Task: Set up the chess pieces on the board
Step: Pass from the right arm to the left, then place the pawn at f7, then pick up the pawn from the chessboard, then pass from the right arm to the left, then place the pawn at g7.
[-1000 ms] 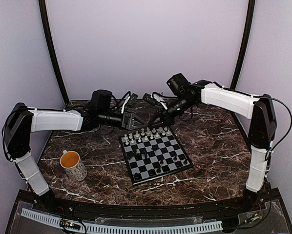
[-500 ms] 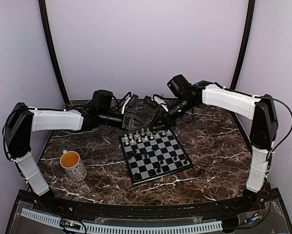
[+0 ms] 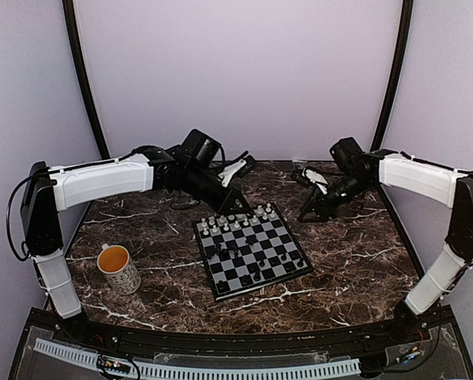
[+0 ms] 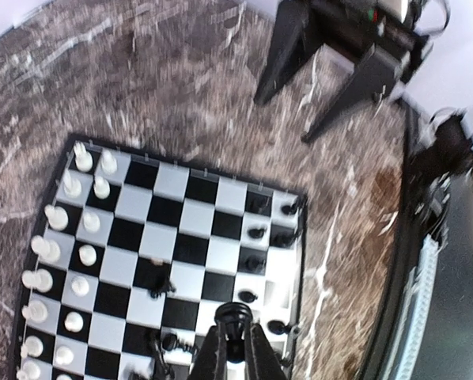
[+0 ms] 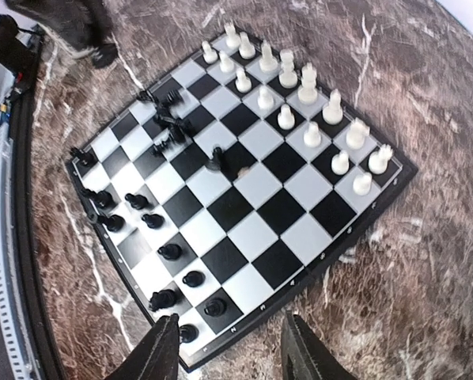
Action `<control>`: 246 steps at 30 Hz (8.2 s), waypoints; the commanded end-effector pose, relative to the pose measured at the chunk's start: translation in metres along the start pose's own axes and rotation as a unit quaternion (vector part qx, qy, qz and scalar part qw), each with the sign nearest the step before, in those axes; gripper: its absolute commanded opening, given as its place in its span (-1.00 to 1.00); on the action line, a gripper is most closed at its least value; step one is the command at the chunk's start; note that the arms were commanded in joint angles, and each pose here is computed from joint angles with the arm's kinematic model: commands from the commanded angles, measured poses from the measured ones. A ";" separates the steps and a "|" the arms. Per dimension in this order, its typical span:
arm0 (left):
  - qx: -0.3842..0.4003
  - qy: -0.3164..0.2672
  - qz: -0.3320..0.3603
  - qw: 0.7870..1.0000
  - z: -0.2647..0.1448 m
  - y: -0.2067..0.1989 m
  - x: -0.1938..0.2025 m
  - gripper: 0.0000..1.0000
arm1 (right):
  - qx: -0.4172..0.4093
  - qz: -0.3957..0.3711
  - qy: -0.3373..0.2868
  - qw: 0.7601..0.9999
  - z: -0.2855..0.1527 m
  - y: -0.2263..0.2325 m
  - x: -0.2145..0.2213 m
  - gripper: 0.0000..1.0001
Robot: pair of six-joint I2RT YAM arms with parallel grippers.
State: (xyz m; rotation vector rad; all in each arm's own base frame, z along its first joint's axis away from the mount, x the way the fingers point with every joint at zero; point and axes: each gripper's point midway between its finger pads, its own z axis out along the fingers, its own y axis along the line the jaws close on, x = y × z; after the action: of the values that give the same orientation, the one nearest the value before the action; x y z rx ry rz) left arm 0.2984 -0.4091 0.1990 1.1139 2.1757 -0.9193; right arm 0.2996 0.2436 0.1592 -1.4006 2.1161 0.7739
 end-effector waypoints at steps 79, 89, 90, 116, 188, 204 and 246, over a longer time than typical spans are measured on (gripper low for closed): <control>-0.104 0.311 0.075 0.942 0.058 -0.017 0.121 -0.22 | 0.076 -0.003 0.043 0.996 0.025 -0.040 0.045 -0.08; -0.110 0.176 0.061 0.976 -0.016 -0.014 0.049 -0.05 | 0.059 -0.029 0.016 0.998 0.021 -0.027 0.004 -0.09; -0.114 0.139 0.061 0.982 -0.025 -0.011 0.032 -0.05 | 0.053 -0.037 0.019 0.998 0.026 -0.021 -0.001 -0.09; -0.157 -0.109 -0.121 0.974 -0.085 0.102 0.013 -0.01 | 0.045 -0.023 0.122 0.991 0.156 0.016 -0.027 -0.22; 0.270 -0.120 -0.241 0.925 -0.035 0.004 0.009 -0.54 | -0.049 -0.094 -0.059 0.993 0.078 0.066 -0.139 -0.80; 0.273 -0.117 -0.239 0.924 -0.034 0.003 0.010 -0.79 | -0.067 -0.102 -0.052 0.991 0.083 0.074 -0.133 -0.78; -0.098 0.183 0.142 0.968 0.004 -0.003 0.152 -1.00 | 0.089 0.010 -0.052 0.995 0.000 -0.050 0.014 -0.05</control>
State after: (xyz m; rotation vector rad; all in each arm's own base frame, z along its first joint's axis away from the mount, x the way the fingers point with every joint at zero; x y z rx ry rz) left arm 0.2181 -0.3447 0.0999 1.4770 2.2603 -0.4626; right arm 0.3321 0.2189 0.1452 -1.2185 2.0814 0.6610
